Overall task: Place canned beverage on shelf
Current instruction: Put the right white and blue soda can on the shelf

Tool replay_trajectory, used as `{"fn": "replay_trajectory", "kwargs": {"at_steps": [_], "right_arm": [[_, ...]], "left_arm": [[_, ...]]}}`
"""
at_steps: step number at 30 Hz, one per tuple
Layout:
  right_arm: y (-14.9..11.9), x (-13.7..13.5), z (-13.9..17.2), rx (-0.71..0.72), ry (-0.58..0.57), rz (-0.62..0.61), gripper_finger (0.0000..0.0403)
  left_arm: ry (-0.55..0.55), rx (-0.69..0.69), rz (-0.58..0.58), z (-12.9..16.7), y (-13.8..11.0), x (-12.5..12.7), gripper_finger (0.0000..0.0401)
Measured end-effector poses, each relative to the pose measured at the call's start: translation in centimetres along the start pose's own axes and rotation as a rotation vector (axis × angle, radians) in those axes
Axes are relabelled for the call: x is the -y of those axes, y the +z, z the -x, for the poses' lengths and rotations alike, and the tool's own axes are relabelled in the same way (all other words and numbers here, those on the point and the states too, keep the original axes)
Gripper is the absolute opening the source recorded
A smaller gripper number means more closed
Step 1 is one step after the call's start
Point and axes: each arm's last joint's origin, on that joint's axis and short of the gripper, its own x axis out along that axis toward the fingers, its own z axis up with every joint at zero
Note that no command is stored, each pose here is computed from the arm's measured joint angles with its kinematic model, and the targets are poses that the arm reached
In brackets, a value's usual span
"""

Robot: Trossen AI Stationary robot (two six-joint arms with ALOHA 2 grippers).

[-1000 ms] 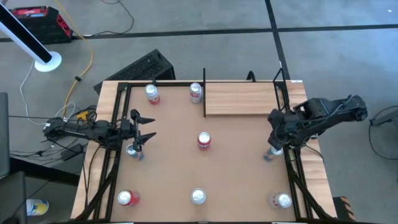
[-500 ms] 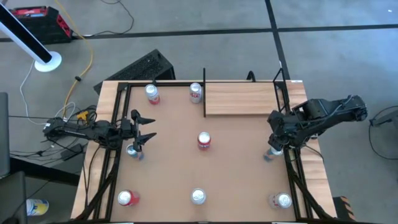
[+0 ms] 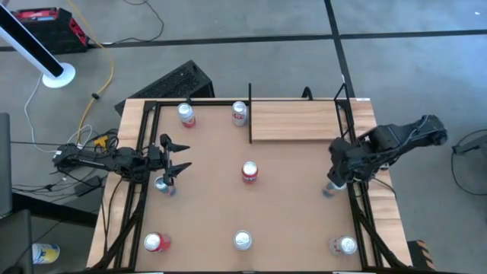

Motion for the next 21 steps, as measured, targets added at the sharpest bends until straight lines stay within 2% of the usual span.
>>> {"fn": "replay_trajectory", "kwargs": {"at_steps": [13, 21], "right_arm": [[-2.1, -0.8, -3.9, -0.083, -0.156, -0.016, 0.0328], [-2.7, -1.1, -5.1, -0.097, -0.139, -0.041, 0.0328]], "left_arm": [[0.000, -0.001, 0.002, 0.0, 0.0, 0.0, 0.0284], [0.000, -0.001, 0.005, 0.0, 0.0, 0.0, 0.0284]]}}
